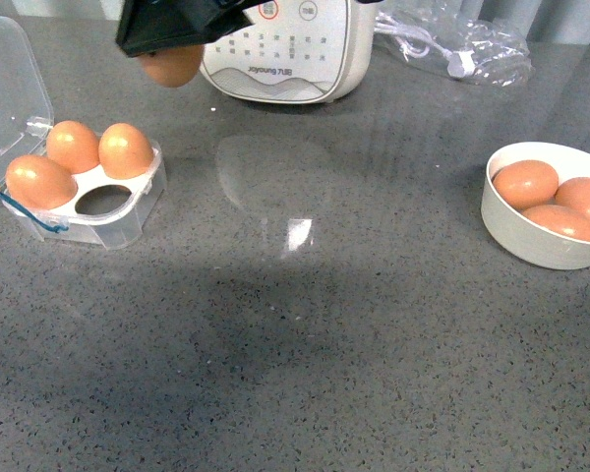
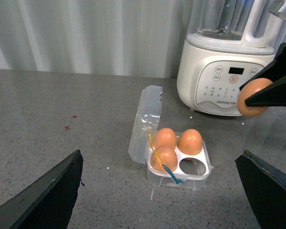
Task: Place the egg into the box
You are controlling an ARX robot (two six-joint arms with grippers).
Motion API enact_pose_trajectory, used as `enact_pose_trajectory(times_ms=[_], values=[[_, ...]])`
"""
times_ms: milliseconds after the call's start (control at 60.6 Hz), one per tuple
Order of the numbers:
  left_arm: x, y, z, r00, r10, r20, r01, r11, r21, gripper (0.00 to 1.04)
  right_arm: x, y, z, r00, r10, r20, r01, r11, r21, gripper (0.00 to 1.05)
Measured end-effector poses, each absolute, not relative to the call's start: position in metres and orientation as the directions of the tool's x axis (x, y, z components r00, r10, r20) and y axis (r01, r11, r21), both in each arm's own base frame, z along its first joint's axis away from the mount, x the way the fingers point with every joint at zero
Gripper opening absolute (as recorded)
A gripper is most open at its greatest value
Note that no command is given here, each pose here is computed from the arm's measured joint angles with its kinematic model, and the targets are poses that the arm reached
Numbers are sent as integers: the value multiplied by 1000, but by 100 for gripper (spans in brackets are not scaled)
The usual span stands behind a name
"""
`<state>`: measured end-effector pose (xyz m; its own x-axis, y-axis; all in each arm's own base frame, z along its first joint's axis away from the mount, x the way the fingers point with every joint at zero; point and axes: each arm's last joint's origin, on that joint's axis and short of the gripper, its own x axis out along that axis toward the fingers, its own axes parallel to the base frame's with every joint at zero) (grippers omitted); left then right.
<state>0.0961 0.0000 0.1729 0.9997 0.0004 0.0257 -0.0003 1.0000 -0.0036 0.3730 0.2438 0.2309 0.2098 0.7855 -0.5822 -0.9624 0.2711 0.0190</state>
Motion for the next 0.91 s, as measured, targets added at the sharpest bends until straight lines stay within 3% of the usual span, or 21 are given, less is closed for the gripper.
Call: enact_pose_trajectory(times_ms=[346, 907], values=[[96, 0, 173, 1000, 0, 26, 0, 1000, -4, 98, 364, 289, 203, 129, 776, -617, -976, 211, 62, 42], [96, 0, 173, 1000, 0, 26, 0, 1000, -4, 98, 366, 309, 187, 128, 764, -633, -970, 228, 79, 42]])
